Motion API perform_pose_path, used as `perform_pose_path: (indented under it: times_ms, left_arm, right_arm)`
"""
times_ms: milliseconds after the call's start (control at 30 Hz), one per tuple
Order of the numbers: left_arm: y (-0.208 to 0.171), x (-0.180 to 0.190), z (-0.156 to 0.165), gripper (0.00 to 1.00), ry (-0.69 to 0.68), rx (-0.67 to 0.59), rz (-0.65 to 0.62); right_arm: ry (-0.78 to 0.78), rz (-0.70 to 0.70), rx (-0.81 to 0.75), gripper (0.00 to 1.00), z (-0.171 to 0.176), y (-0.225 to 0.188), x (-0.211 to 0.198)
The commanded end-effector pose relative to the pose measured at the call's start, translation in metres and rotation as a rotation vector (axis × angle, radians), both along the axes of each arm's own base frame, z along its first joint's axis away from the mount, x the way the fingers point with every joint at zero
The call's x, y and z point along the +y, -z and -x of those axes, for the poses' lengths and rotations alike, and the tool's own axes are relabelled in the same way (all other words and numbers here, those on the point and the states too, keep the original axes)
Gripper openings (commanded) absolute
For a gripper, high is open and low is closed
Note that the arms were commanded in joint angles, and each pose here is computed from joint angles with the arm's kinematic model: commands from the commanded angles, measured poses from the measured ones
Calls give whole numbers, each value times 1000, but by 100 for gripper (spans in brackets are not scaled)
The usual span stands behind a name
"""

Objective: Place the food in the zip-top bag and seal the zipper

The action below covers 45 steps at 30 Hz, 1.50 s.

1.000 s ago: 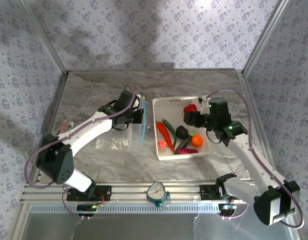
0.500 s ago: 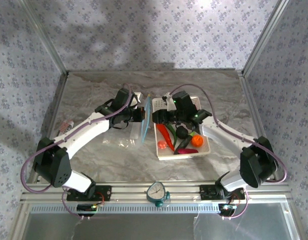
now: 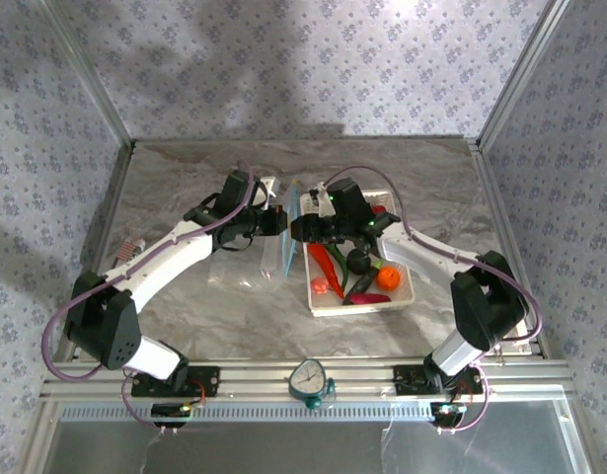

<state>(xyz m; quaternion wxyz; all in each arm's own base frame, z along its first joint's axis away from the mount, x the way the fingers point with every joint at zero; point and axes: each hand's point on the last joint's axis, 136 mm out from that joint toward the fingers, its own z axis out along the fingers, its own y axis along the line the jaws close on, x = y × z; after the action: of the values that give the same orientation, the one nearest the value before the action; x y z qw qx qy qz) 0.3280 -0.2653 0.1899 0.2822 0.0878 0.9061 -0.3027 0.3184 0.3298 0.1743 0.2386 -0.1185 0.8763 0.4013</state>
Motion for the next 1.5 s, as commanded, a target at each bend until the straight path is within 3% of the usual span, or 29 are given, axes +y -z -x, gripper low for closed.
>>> perform_pose_path:
  times_ms: [0, 300, 500, 633, 800, 1233, 1300, 1400, 1467]
  left_arm:
    - [-11, -3, 0, 0, 10, -17, 53]
    - [-7, 14, -1, 0, -11, -18, -3]
    - [16, 30, 1, 0, -34, 14, -114]
    - [19, 25, 2, 1, -27, 30, -92]
    - [7, 21, 2, 14, -21, 5, -54]
    - [-7, 14, 7, 21, 8, -5, 17]
    - [-7, 15, 7, 19, 10, -6, 17]
    - [-6, 14, 8, 3, 18, -3, 18]
    - [-5, 18, 7, 0, 12, -7, 2]
  right_arm:
    - [-12, -20, -9, 35, -5, -10, 10]
    - [49, 101, -5, 1, -15, 7, -1]
    - [44, 162, -86, 0, -11, -11, 4]
    - [12, 158, -99, 0, -6, -18, 18]
    - [4, 164, -90, 0, -6, -14, 24]
    - [15, 171, -89, 0, -11, -14, 23]
    - [16, 168, -92, 0, -11, -16, 22]
    - [18, 168, -97, 0, -10, -18, 22]
    - [25, 182, -100, 0, -12, -17, 18]
